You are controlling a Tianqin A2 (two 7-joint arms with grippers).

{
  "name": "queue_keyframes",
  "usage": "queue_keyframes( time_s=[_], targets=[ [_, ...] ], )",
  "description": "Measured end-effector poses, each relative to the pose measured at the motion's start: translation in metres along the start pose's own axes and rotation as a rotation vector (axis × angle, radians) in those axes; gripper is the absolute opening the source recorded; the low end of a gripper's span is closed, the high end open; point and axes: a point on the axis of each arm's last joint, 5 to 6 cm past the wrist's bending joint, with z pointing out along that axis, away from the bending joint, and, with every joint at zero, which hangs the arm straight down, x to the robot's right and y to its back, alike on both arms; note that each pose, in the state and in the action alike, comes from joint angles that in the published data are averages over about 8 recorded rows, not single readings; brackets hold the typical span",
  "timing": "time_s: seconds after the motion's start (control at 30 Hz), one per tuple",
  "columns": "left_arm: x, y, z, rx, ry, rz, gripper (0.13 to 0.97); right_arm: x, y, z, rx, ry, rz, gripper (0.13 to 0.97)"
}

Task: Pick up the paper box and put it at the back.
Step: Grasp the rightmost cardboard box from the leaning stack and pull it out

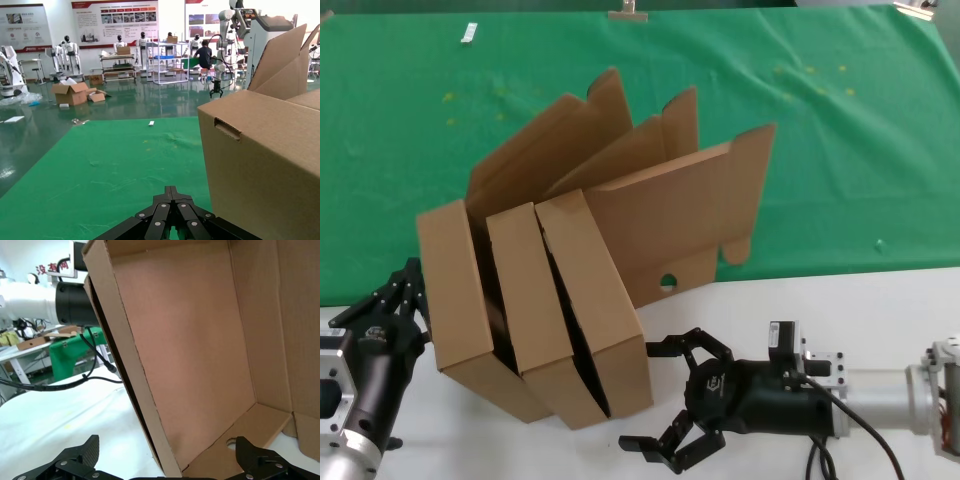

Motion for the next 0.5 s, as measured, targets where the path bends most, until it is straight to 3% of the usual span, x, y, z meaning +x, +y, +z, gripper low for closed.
queue_keyframes(
  time_s=[0.5],
  targets=[
    [0.0, 0.0, 0.0, 0.0, 0.0, 0.0, 0.144, 0.0037, -0.0058, 0.0063, 0.007, -0.048, -0.027, 0.887]
  ],
)
